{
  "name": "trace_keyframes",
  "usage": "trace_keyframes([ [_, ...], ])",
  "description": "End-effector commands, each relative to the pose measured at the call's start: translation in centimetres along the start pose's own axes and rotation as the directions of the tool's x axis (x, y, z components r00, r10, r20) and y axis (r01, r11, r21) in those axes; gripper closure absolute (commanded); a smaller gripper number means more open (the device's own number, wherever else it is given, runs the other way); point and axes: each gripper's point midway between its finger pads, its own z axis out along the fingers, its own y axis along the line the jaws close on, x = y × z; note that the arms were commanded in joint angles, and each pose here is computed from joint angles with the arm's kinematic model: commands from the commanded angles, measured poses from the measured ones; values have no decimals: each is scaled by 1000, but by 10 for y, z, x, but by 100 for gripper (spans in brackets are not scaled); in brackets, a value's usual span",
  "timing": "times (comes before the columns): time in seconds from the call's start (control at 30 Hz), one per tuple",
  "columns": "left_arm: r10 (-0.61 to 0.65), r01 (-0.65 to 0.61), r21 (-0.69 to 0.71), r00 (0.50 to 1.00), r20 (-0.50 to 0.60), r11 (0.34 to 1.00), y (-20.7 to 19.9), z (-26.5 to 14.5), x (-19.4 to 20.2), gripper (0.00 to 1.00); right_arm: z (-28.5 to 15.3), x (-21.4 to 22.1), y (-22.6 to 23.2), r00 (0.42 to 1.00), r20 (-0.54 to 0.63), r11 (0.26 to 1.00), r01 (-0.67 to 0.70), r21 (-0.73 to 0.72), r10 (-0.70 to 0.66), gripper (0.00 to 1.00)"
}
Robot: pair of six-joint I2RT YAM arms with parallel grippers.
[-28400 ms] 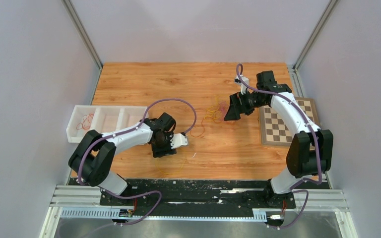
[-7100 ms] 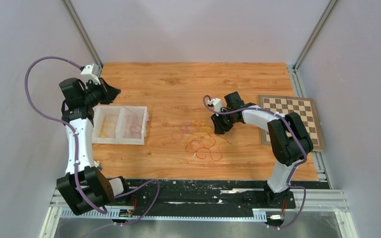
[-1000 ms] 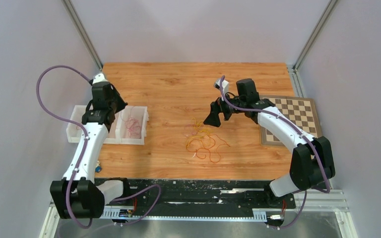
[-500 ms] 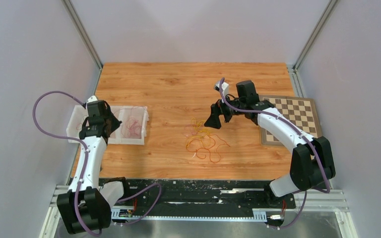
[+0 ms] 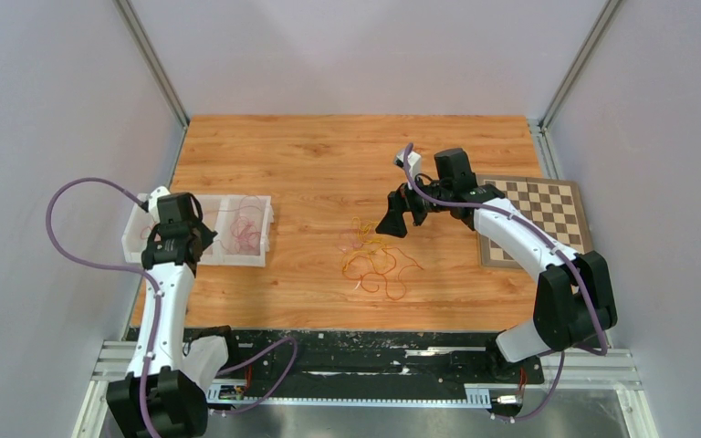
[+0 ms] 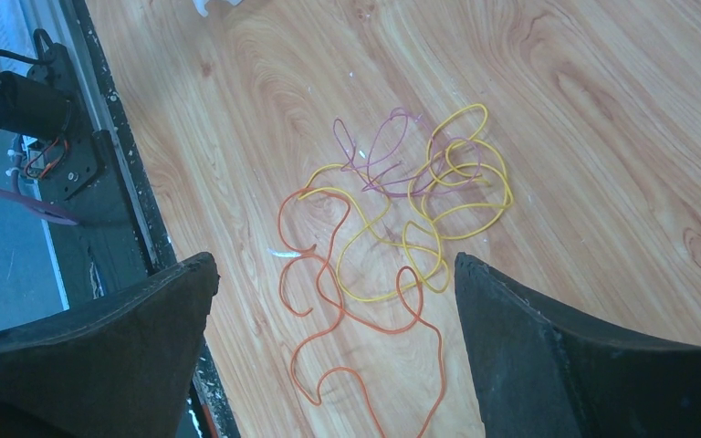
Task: Untangle the cables
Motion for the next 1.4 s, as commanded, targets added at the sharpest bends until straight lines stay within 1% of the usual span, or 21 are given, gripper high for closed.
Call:
trace_keyframes([
  [0.0,-50,52,-46,998,40,998,18,-11,1,100,-6,-8,8,999,24,999,35,-15,-34,0],
  [0.2,-55,57,-42,998,31,997,25,-14,13,100,-6,-9,9,999,25,999,36,-17,-35,0],
  [0.4,-55,56,-45,998,17,997,26,-13,16,100,-6,-8,9,999,23,999,36,-15,-36,0],
  [0.7,-81,79,-103,997,-12,991,29,0,19,100,-4,-7,7,1000,18,999,26,-19,-26,0],
  [0.8,-93,92,-80,996,-8,993,16,5,4,100,-2,-6,6,1000,14,1000,19,-25,-18,0],
  [0.9,-86,85,-13,994,-75,996,-13,15,-2,100,0,-7,6,1000,11,999,8,-32,-7,0],
  [0.93,-80,79,-14,991,-103,997,-17,20,2,100,0,-8,6,1000,11,999,7,-33,-6,0],
  [0.97,-73,75,16,992,-107,997,-27,20,-2,100,0,-8,6,1000,12,1000,6,-31,-6,0],
  [1.0,-66,69,16,990,-124,998,-31,24,0,100,0,-8,5,1000,12,1000,6,-30,-5,0],
  [1.17,-70,83,86,987,-143,993,-59,39,0,100,1,-4,5,1000,5,999,-2,-32,2,0],
  [1.37,-21,39,137,991,-132,990,-85,54,9,100,1,-2,4,1000,1,1000,-3,-29,3,0],
])
